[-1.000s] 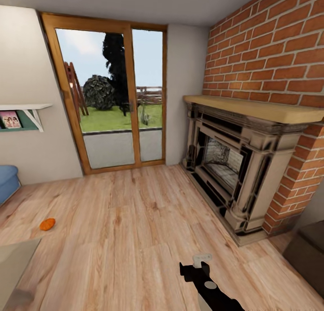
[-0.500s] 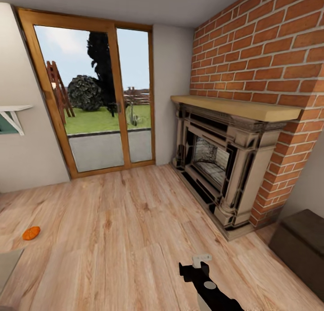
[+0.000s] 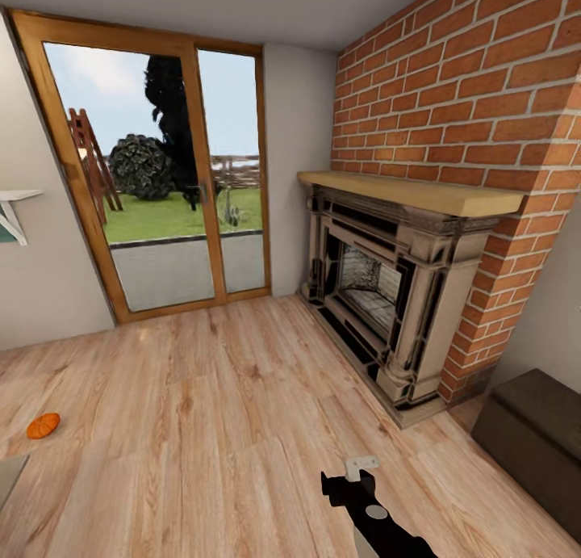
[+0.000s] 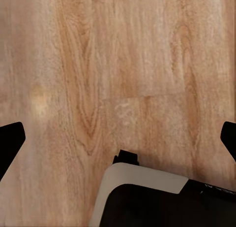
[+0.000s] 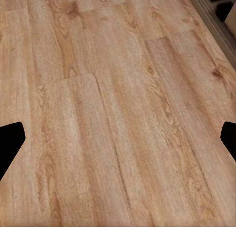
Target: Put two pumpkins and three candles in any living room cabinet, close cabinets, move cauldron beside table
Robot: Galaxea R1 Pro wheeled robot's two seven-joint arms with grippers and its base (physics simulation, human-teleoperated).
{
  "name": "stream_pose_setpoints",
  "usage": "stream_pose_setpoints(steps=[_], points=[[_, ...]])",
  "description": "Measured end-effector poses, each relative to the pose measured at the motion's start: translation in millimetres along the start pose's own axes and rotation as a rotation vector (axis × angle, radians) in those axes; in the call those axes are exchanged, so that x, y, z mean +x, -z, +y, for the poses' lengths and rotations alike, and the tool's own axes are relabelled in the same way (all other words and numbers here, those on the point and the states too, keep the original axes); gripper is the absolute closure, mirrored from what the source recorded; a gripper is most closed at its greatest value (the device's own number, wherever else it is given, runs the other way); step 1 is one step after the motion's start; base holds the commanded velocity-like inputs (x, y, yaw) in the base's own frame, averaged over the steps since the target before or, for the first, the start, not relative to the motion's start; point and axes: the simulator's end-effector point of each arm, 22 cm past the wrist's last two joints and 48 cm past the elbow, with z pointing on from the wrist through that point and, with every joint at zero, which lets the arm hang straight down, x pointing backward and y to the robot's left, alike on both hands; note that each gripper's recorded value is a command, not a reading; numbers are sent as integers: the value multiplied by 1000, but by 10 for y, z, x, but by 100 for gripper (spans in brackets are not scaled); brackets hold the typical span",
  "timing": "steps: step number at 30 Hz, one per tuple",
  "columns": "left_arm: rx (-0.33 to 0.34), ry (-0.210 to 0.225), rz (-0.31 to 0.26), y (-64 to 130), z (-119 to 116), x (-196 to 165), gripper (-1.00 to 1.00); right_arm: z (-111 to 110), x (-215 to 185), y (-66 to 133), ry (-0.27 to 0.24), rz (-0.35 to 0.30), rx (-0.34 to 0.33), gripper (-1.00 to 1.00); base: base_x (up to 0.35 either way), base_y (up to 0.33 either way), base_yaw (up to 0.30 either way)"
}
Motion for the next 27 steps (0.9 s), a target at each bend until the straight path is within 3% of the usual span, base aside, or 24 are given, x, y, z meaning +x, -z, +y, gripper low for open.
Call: stream_pose_setpoints(steps=[27], points=[[2, 0, 0, 1, -15, 3, -100, -5, 1, 0, -2, 0, 0, -100, 0, 0, -277]])
